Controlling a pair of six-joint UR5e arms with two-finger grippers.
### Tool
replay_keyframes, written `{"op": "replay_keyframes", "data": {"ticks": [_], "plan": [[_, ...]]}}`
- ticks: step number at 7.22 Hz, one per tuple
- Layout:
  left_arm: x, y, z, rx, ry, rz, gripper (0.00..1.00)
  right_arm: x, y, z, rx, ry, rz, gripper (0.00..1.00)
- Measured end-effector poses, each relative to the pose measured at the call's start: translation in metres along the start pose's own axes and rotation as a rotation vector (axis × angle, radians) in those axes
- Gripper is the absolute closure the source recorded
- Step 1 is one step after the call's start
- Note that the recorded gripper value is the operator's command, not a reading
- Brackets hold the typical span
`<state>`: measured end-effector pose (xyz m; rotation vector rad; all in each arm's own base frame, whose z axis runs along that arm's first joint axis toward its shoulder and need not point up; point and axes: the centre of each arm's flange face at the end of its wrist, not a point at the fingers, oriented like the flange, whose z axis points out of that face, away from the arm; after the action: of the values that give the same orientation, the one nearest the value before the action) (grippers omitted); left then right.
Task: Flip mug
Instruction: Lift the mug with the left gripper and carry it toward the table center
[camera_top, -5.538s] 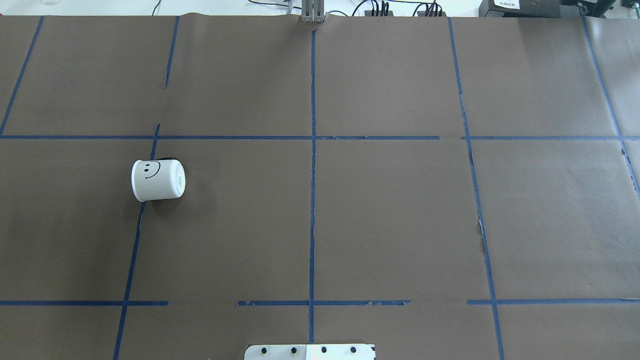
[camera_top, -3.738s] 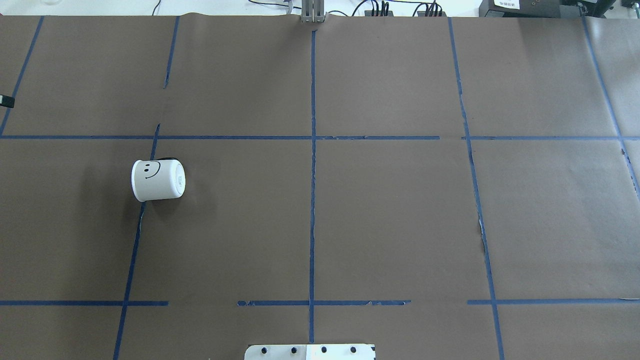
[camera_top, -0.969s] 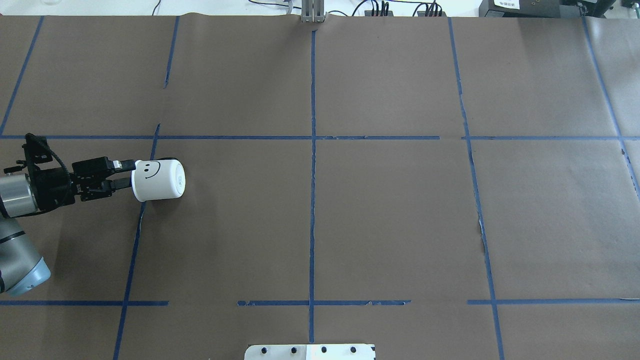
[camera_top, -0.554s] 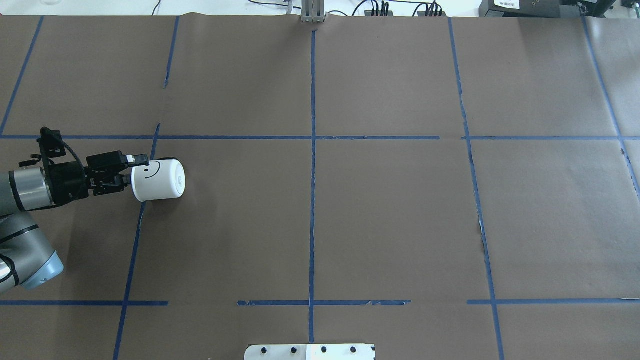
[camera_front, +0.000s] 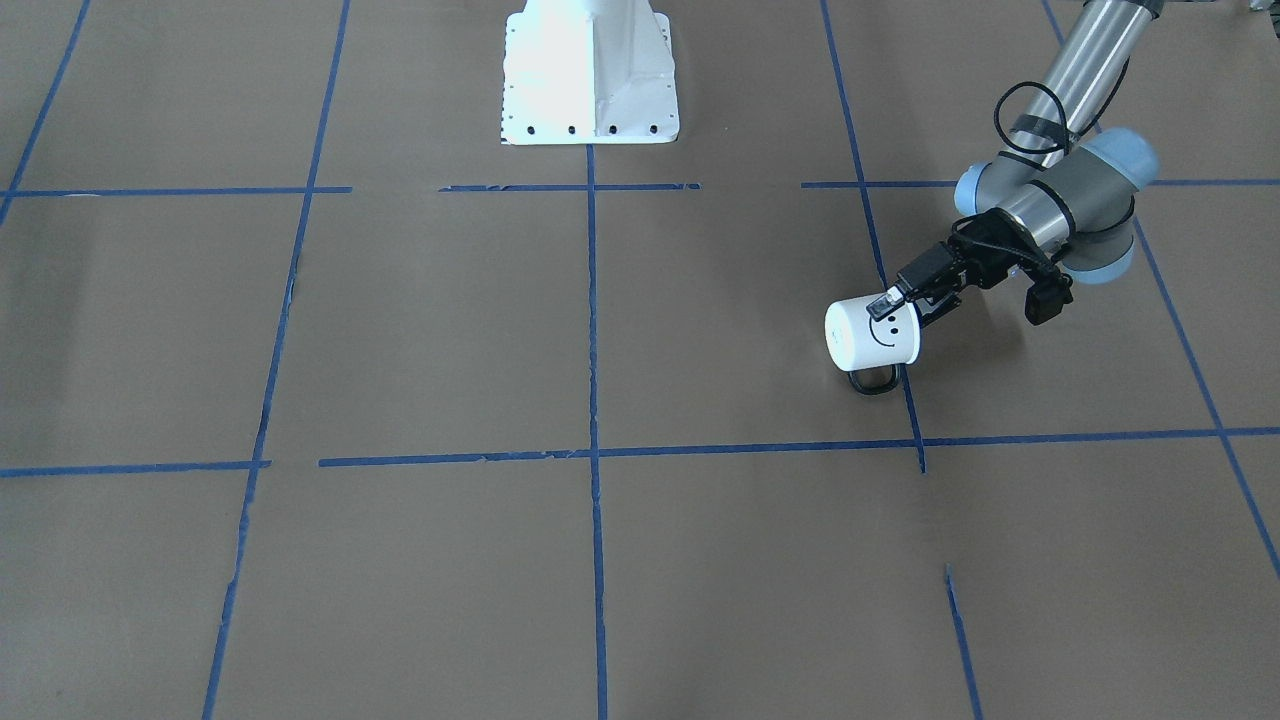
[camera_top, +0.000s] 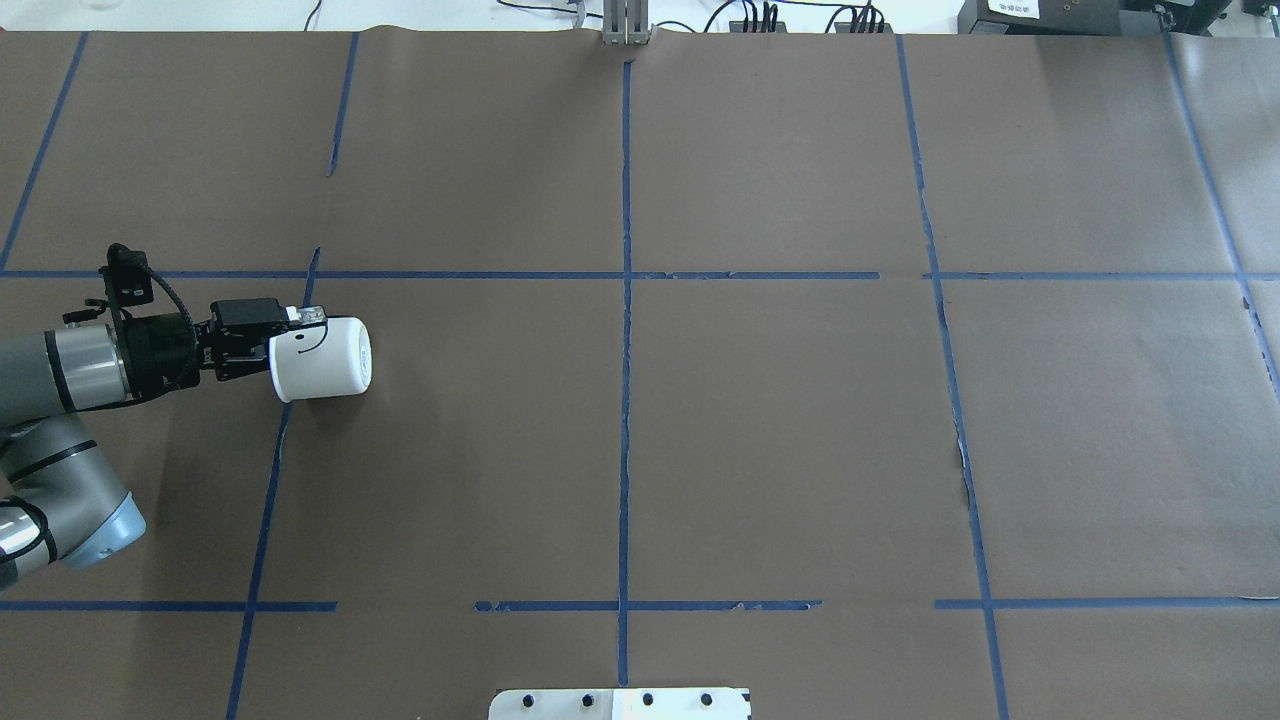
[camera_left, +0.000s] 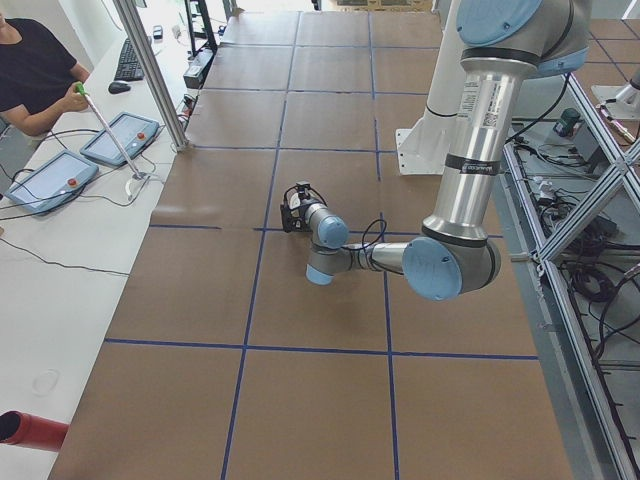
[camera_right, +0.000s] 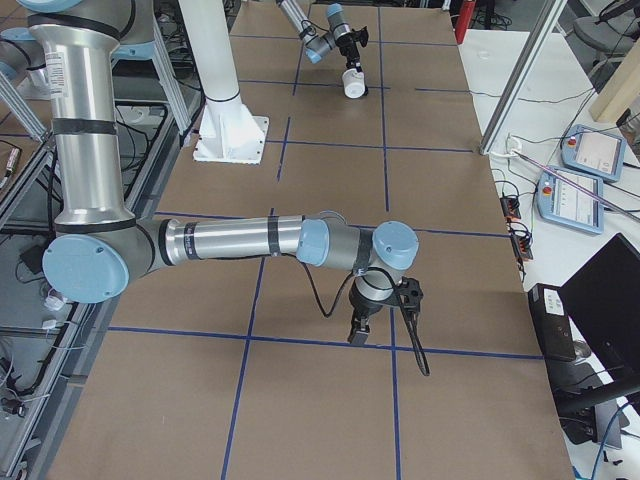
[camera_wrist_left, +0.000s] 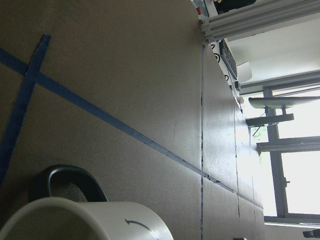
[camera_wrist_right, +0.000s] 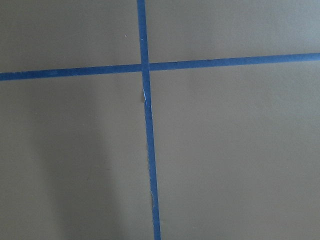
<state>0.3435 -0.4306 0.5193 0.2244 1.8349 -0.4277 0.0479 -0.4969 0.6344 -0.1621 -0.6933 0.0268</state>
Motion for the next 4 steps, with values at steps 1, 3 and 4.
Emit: {"op": "replay_keyframes", "data": {"ticks": [1,3,4], "plan": [[0.009,0.003,0.006,-0.019,-0.018,-0.004,1.0,0.0,0.0,0.0,0.0,0.0,0.0,0.0],[0.046,0.012,0.023,-0.053,-0.064,-0.017,1.0,0.0,0.0,0.0,0.0,0.0,0.0,0.0],[0.076,0.018,0.033,-0.067,-0.089,-0.026,1.0,0.0,0.0,0.0,0.0,0.0,0.0,0.0]]}}
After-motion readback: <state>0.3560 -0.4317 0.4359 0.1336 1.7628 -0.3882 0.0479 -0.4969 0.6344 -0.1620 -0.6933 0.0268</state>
